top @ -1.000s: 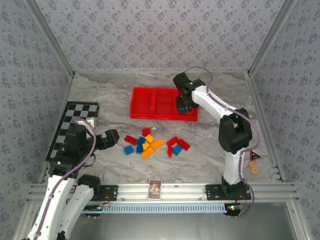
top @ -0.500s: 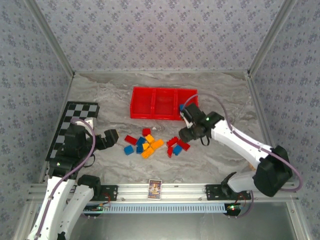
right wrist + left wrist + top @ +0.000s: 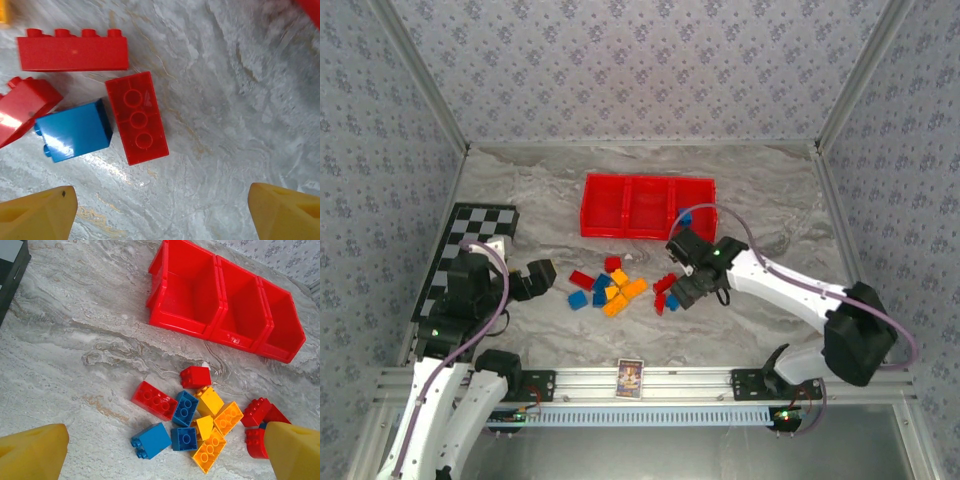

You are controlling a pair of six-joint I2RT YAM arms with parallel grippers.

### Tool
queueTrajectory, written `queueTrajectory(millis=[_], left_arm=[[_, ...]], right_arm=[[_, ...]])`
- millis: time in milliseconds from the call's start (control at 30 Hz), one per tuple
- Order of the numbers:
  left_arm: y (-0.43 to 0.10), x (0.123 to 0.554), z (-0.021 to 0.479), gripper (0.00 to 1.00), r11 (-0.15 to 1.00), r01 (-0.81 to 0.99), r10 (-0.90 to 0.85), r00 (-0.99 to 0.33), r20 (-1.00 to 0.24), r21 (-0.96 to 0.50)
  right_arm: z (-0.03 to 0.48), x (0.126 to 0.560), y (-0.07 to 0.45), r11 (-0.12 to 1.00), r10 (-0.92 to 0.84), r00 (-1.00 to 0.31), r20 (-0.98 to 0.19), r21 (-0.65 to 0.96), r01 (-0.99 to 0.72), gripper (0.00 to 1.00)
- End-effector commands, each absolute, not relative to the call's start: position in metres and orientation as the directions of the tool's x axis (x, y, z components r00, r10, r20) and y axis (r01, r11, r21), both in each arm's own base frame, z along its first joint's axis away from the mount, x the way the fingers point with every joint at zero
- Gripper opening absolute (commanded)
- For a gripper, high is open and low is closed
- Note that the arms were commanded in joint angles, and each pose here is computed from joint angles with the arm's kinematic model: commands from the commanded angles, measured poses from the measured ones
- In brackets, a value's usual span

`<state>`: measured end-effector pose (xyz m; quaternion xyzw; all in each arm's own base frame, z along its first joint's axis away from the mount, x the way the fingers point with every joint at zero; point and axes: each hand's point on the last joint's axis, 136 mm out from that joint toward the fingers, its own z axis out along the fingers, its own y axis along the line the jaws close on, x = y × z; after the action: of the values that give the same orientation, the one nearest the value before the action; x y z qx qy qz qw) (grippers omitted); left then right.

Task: Sort the legos into containers by color
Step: Move the lego to the center of the table.

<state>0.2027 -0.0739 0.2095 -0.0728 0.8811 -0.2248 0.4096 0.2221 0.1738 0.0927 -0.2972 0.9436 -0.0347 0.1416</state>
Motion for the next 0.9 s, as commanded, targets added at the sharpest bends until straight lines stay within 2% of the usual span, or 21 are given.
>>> queueTrajectory(millis=[0, 200, 500, 867], left_arm=[[-0.071, 0.205, 0.212, 1.0, 0.893, 0.06, -0.312, -0.634, -0.708, -0.447], [-0.072, 0.206, 0.211, 1.0, 0.893, 0.058, -0.311, -0.639, -0.703, -0.447], [-0.073, 0.207, 0.209, 1.0, 0.892, 0.058, -0.308, -0.648, -0.697, -0.449], [-0.073, 0.207, 0.209, 1.0, 0.891, 0.057, -0.309, -0.649, -0.695, -0.45]], right_arm=[[0.087, 0.211, 0.164, 0.896, -0.443, -0.881, -0.165, -0.082, -0.436, 0.89], [0.075, 0.204, 0.159, 0.942, -0.335, -0.93, -0.149, -0.037, -0.333, 0.88], [0.055, 0.2, 0.156, 0.945, -0.325, -0.941, -0.092, -0.061, -0.32, 0.89], [0.033, 0.208, 0.168, 0.94, -0.341, -0.937, -0.074, -0.042, -0.339, 0.89]])
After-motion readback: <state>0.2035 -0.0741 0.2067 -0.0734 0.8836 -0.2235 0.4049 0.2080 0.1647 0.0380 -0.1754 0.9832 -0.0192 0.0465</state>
